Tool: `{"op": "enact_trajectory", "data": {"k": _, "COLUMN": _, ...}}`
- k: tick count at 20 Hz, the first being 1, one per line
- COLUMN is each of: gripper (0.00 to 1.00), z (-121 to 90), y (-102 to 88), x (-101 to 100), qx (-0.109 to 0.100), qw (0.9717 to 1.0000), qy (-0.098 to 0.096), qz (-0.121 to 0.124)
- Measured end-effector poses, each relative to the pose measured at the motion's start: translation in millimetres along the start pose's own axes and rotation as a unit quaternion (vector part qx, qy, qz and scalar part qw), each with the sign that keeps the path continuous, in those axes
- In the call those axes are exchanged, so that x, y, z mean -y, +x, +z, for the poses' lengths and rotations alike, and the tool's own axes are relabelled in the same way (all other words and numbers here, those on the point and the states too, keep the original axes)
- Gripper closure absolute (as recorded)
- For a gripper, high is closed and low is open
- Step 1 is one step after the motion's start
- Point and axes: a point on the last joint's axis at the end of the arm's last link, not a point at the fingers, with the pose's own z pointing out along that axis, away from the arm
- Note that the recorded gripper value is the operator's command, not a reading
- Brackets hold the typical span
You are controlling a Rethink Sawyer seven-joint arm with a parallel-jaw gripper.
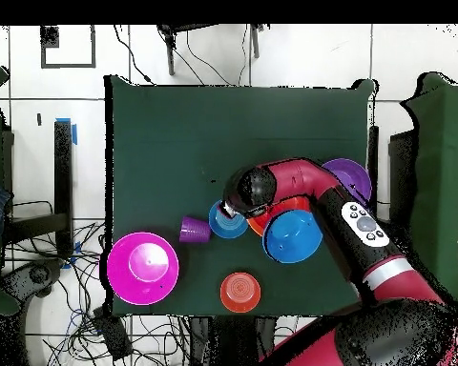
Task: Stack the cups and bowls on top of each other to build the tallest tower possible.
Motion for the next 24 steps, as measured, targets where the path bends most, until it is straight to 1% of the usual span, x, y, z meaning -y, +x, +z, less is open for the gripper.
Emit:
{"op": "enact_trajectory", "data": {"k": 2, "gripper": 0.00, "z": 3.6, "y": 2.9, "x": 0.4, "qx": 0.000, "qw": 1.0000, "qy": -0.002, "qz": -0.001}}
{"op": "enact_trajectory", "data": {"k": 24, "gripper": 0.00, "z": 3.2, "y": 3.0, "x": 1.1, "qx": 0.002, "qw": 1.0000, "qy": -0.003, "qz": -0.001}}
